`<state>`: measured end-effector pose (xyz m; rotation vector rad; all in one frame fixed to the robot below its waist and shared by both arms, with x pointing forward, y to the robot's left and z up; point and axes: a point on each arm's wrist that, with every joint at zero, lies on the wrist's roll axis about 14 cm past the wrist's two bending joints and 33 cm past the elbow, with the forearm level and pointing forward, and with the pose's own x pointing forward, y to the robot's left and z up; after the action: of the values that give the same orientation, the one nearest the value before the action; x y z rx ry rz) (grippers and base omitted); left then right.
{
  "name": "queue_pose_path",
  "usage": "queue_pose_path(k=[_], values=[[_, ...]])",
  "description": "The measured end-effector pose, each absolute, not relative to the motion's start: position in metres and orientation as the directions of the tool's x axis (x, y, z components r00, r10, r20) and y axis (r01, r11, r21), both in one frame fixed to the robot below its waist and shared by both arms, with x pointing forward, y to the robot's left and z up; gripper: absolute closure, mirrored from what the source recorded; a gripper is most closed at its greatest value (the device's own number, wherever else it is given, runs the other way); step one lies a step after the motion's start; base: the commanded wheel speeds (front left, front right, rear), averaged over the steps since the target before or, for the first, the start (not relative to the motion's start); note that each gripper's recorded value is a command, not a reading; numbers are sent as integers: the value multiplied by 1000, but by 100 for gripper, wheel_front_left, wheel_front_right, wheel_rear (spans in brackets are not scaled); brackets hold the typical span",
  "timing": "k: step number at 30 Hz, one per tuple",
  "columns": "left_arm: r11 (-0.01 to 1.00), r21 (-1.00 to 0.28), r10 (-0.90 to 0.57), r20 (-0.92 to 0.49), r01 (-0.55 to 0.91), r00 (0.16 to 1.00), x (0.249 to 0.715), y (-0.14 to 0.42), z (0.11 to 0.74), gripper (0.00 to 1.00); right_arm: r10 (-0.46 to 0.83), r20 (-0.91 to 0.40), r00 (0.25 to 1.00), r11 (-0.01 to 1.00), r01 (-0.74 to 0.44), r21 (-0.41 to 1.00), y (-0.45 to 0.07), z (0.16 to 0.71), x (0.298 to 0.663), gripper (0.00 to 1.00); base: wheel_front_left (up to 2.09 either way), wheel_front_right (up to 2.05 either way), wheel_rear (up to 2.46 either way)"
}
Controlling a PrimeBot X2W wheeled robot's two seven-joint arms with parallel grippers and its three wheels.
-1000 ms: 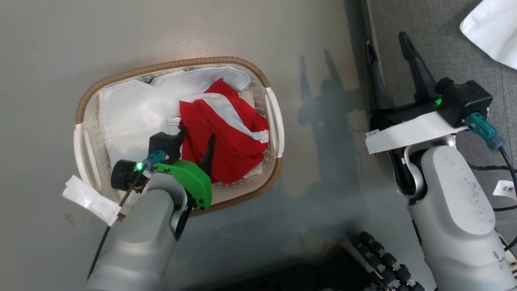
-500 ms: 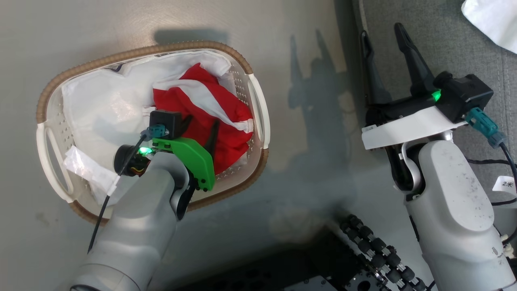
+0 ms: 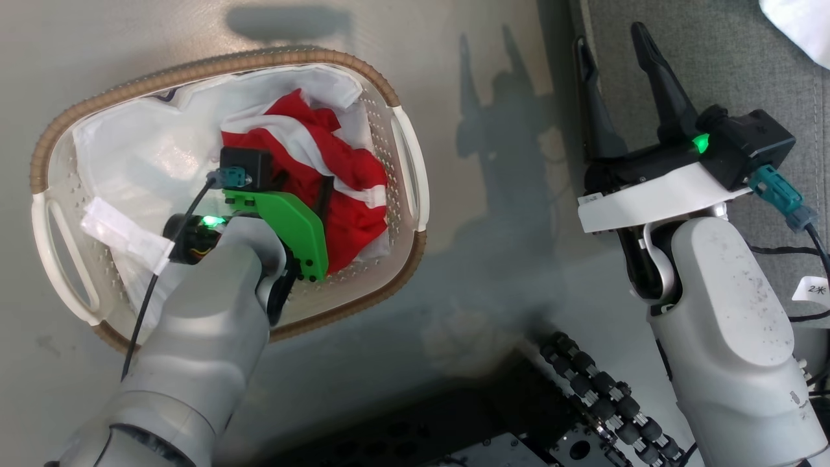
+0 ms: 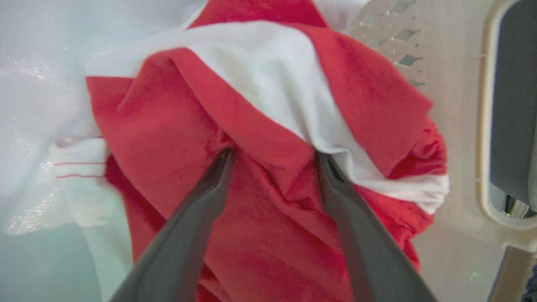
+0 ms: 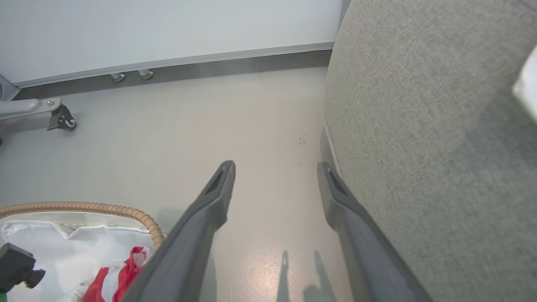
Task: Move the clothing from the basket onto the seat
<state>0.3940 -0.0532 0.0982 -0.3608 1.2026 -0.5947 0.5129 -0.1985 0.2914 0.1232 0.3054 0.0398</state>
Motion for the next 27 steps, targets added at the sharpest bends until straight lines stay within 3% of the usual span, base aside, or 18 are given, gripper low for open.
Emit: queue_pose_path(k=[3, 4, 6, 9, 27], values=[[801, -542, -594, -772, 254, 225, 393, -49, 95, 0, 61, -297, 953, 992, -23, 128, -197, 291, 513, 0, 0, 0, 0], [801, -538, -592, -776, 261, 218, 392, -48, 94, 20, 61, -298, 953, 991, -24, 128, -197, 290, 513, 0, 0, 0, 0], [801, -532, -590, -779, 275, 211, 391, -47, 93, 100, 64, -297, 953, 991, -26, 129, -196, 290, 513, 0, 0, 0, 0], [791, -526, -596, -776, 311, 204, 390, -49, 95, 100, 66, -296, 953, 991, -28, 130, -195, 291, 514, 0, 0, 0, 0], [746, -538, -662, -665, 393, 347, 394, -50, 163, 100, 96, -244, 965, 989, -65, 133, -181, 332, 508, 0, 0, 0, 0]])
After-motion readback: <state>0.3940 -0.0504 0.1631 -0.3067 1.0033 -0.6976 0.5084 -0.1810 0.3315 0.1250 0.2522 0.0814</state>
